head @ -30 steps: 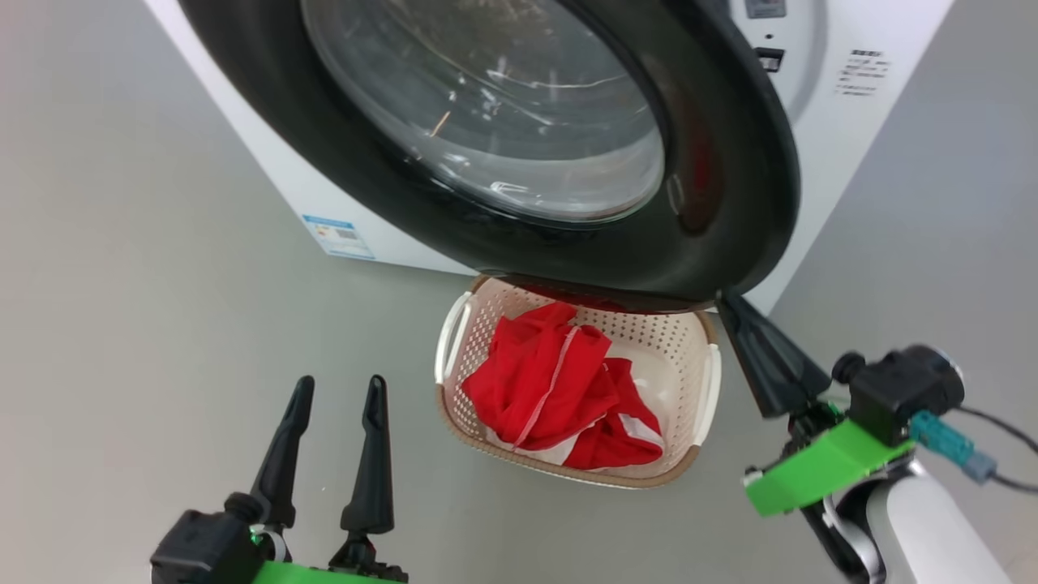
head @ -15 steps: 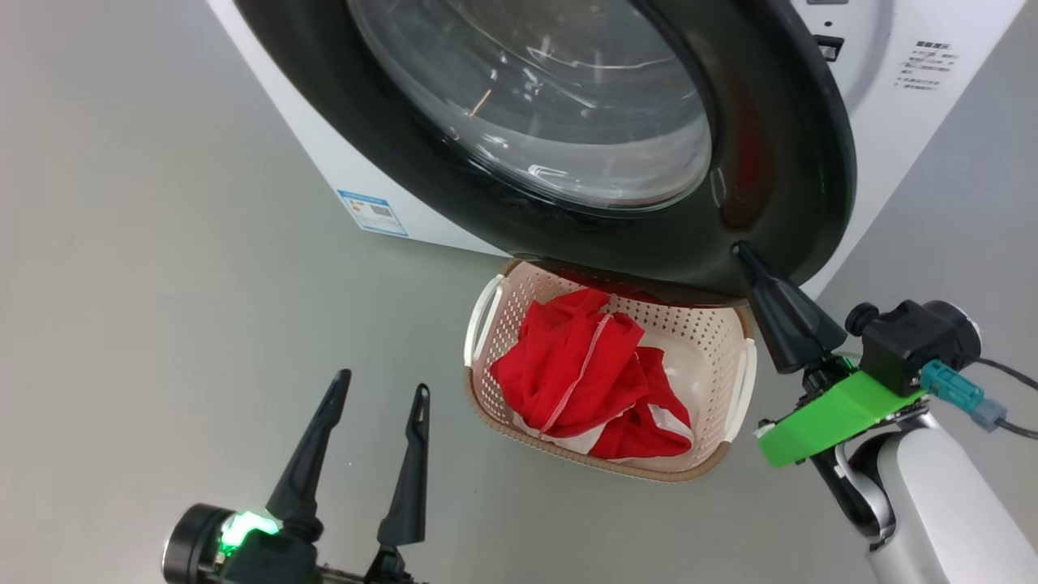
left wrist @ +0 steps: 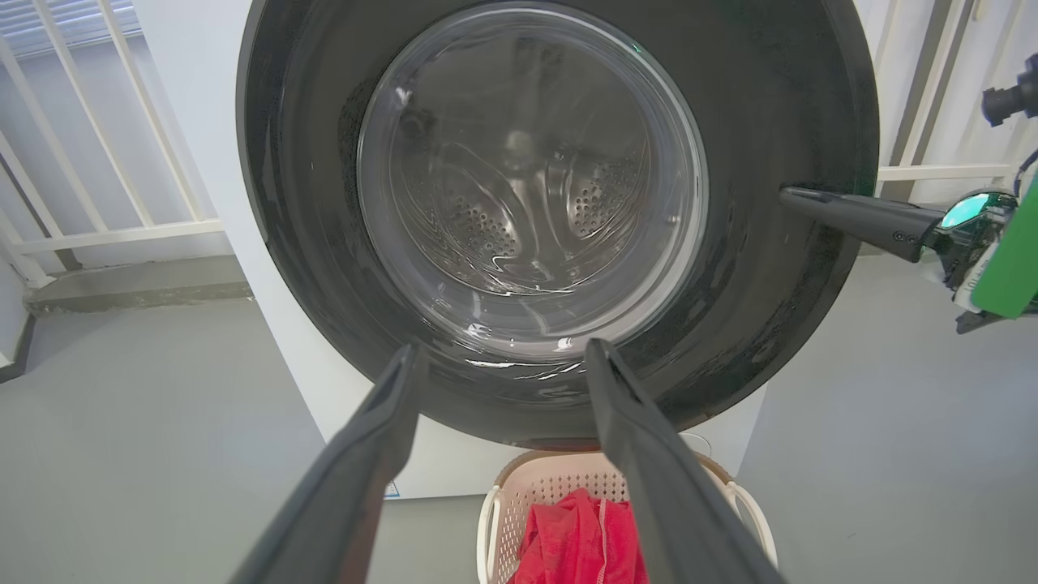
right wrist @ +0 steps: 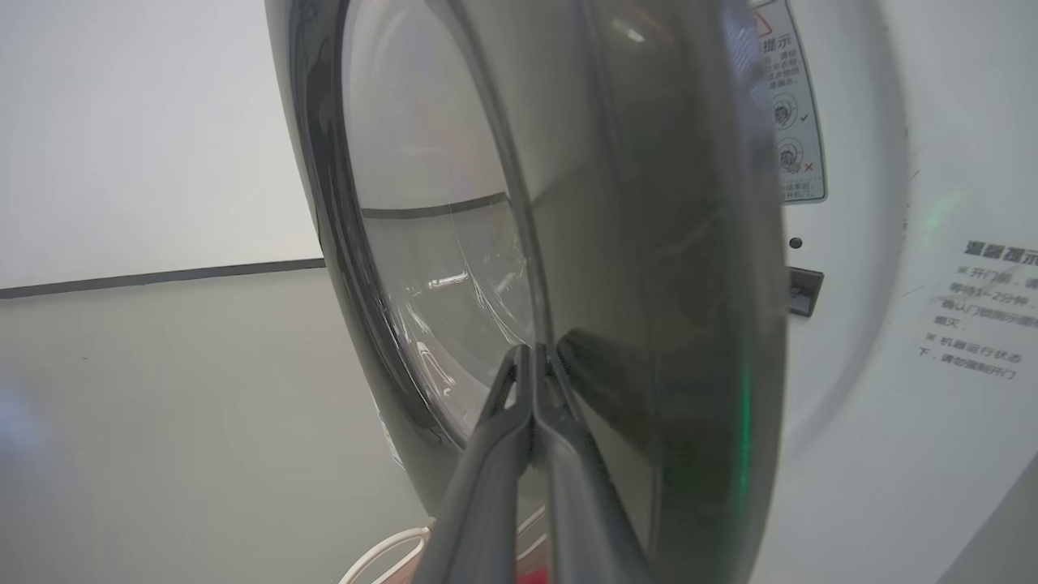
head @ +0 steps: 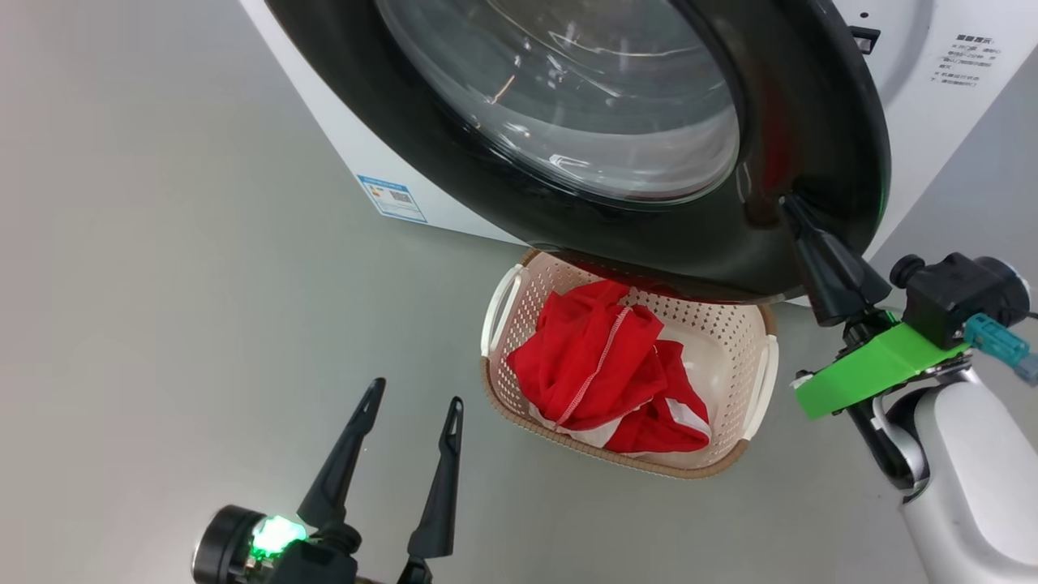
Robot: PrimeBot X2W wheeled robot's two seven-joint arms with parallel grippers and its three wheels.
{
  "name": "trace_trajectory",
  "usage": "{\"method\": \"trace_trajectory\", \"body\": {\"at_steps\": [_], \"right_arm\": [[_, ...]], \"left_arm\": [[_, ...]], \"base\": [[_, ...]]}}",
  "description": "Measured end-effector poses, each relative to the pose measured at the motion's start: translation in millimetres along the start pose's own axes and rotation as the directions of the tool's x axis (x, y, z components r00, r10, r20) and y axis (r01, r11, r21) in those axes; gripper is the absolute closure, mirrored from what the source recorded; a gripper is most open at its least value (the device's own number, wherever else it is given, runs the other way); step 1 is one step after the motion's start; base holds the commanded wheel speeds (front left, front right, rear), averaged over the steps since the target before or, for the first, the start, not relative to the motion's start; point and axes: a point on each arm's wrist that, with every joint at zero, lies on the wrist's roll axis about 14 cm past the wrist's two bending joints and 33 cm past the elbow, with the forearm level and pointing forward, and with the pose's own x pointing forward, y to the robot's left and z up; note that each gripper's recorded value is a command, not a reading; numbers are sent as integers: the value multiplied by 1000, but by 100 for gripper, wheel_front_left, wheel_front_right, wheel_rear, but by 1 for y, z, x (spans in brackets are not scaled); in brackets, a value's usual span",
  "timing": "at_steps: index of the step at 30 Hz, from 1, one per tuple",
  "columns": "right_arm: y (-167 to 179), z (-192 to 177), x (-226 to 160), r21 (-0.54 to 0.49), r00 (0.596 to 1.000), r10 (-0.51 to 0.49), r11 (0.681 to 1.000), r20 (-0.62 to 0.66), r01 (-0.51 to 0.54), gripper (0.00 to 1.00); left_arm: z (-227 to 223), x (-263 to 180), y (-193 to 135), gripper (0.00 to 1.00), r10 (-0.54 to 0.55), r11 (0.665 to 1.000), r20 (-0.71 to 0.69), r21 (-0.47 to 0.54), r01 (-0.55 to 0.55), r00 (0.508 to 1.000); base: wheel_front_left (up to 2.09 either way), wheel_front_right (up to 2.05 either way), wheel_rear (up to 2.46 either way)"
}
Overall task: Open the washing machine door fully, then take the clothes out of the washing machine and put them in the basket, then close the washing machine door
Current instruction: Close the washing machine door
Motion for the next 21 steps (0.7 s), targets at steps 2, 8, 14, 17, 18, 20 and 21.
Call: {"method": "trace_trajectory", "body": {"at_steps": [2, 8, 14, 17, 18, 20, 21], "right_arm": [[-2, 0, 2, -4, 1000, -2, 1000, 0, 2, 100], [-9, -3, 8, -10, 1000, -9, 1000, -7, 9, 100], [-21, -5, 19, -31, 1000, -18, 999, -8, 18, 100], [-27, -7, 24, -39, 1000, -25, 999, -8, 24, 100], [-30, -8, 26, -43, 1000, -28, 999, -13, 27, 100], [-36, -10, 29, -50, 999, -35, 998, -16, 34, 100], [-39, -12, 31, -53, 999, -40, 998, -19, 39, 100]], "left_arm": [[0, -1, 0, 0, 0, 1000, -1, 1, 0, 1000], [-1, -1, -3, 0, -12, 1000, -4, -2, 12, 1000], [-3, 1, -6, 0, -19, 1000, -9, -13, 18, 1000], [-5, 2, -7, 0, -19, 1000, -14, -15, 19, 1000], [-5, 4, -7, 0, -21, 1000, -12, -13, 21, 1000], [-4, 6, -8, 0, -28, 1000, -9, -12, 28, 1000], [-5, 6, -8, 0, -27, 1000, -11, -14, 27, 1000]], "base": [[0, 0, 0], [0, 0, 0], [0, 0, 0], [0, 0, 0], [0, 0, 0], [0, 0, 0], [0, 0, 0]]}}
